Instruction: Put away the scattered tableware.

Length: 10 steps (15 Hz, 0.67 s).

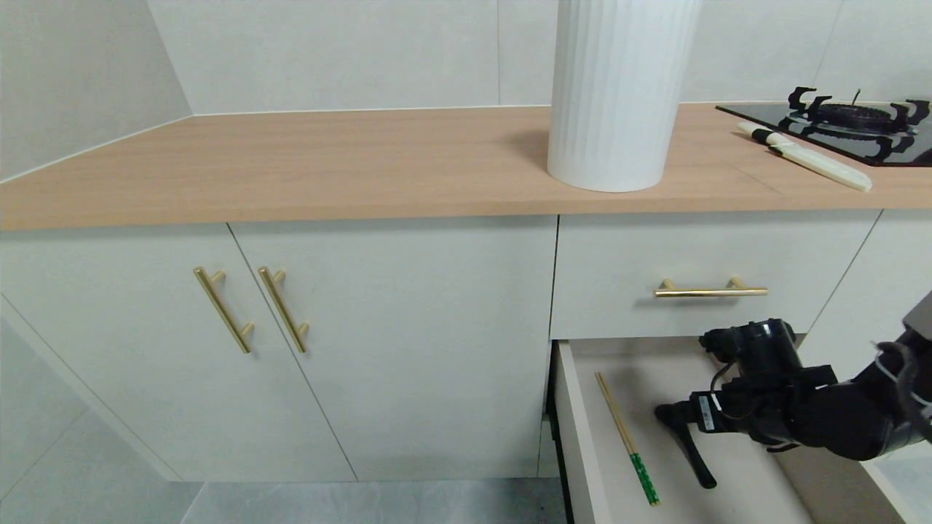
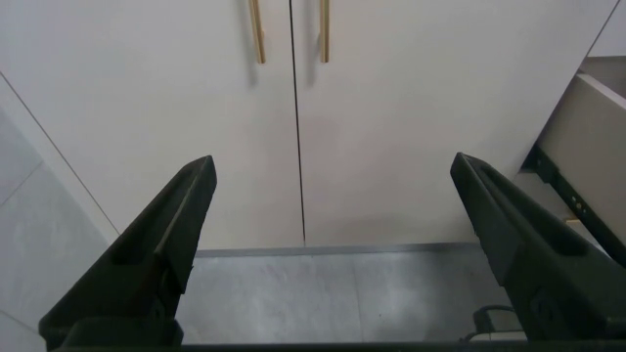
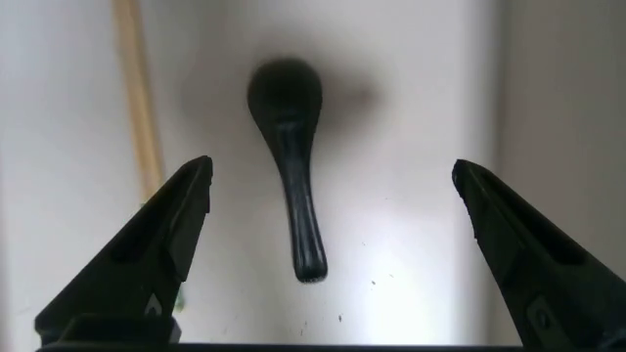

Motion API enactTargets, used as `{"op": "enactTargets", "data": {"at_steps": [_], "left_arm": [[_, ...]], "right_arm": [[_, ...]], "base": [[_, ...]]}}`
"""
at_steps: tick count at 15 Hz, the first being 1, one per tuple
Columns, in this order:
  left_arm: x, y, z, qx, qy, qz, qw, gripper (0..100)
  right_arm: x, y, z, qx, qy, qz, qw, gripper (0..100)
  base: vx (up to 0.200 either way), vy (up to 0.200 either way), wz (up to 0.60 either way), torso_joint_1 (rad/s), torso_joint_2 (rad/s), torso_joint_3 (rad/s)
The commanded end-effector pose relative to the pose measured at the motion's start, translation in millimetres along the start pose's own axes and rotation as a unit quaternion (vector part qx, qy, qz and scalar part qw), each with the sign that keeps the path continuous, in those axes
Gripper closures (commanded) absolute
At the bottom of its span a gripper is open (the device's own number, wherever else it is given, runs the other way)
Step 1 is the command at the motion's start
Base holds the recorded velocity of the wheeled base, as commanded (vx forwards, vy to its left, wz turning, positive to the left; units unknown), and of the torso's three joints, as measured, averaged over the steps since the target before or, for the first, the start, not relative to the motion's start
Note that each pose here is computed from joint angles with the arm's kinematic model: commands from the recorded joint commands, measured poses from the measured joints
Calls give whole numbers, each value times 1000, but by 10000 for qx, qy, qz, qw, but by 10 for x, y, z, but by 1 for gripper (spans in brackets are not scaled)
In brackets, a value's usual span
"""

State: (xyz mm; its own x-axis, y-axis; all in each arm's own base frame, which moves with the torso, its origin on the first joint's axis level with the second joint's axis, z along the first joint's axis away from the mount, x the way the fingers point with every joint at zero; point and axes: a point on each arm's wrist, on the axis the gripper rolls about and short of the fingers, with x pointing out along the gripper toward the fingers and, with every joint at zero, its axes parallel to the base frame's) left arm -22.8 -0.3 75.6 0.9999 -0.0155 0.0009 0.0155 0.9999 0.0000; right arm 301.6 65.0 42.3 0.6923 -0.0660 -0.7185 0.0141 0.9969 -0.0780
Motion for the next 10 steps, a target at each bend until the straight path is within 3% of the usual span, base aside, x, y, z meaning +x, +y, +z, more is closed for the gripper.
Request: {"op": "enactTargets", "data": {"at_steps": [1,7,10], "left_arm": [[0,0,1,0,-3,1,10000,0],[0,0,1,0,-3,1,10000,0],[0,0,-1,-8,4,9,10000,0]], "right_arm": [[-518,-64,194,59,-434,144,9989,0],[-1260,-60,265,-199,-240,746,9967,0],[-1491,-42,214,-382,-76,1004,9942,0]], "base": [[0,0,0,0,0,0],[0,0,0,0,0,0],[-200,0,0,2,5,-1]]}}
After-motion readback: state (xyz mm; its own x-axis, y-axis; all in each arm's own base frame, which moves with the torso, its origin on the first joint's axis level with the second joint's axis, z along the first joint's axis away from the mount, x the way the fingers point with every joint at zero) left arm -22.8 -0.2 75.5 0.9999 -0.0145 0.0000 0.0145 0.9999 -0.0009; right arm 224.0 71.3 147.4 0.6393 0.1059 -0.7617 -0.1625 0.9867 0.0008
